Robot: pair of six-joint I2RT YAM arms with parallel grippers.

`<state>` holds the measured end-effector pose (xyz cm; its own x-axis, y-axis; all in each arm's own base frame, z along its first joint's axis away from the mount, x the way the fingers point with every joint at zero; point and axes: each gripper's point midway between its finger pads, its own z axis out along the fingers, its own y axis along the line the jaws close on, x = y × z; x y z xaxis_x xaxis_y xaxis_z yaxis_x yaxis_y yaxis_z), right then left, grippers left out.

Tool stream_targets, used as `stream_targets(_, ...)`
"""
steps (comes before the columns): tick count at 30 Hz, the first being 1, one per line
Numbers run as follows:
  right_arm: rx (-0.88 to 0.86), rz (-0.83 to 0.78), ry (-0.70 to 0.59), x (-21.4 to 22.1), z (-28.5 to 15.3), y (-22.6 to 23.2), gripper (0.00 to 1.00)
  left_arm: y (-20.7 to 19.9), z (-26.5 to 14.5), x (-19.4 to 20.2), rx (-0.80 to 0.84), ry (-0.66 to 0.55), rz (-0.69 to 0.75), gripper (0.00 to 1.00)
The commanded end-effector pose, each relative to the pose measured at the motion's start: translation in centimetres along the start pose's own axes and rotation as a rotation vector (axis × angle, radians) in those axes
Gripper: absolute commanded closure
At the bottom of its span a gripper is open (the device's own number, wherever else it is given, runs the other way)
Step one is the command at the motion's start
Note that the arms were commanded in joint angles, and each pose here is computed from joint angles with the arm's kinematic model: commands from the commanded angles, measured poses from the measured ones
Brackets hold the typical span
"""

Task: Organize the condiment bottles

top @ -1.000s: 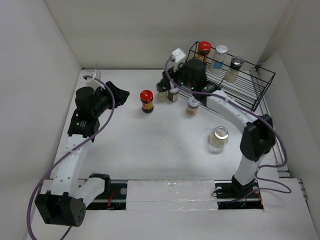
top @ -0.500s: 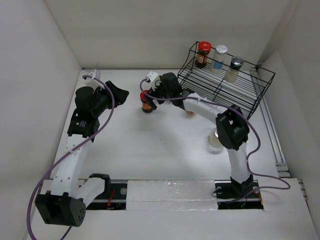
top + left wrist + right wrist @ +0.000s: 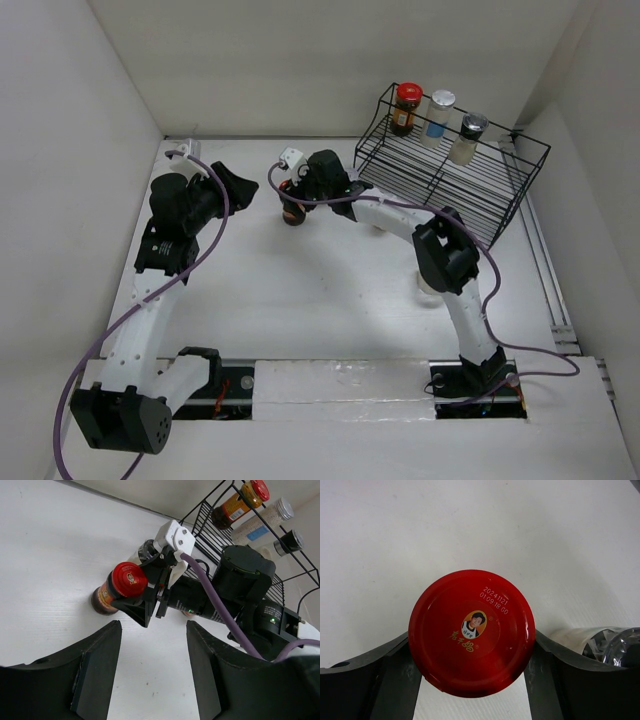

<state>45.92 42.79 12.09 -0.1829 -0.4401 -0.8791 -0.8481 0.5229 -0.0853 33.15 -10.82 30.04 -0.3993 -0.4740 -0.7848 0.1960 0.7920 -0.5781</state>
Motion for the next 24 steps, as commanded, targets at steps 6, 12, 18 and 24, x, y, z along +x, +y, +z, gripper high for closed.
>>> stream_targets(6,0.006,-0.034,-0.339,-10.2,-5.4,1.0,0.44,-1.6,-0.7,-1.7,0.060,-0.057,0.038,0.49)
stream_targets(12,0.110,-0.077,-0.591,-19.1,-17.9,-1.7,0.46,-1.8,-0.7,-1.6,0.070,-0.051,0.029,0.49)
stream_targets(18,0.480,-0.029,-0.655,-20.2,-31.1,-11.1,0.46,-2.0,-0.7,-1.7,0.083,-0.055,0.033,0.49)
stream_targets(24,0.896,0.122,-0.635,-16.6,-43.6,-19.7,0.46,-2.3,-0.7,-1.3,0.106,-0.041,0.025,0.49)
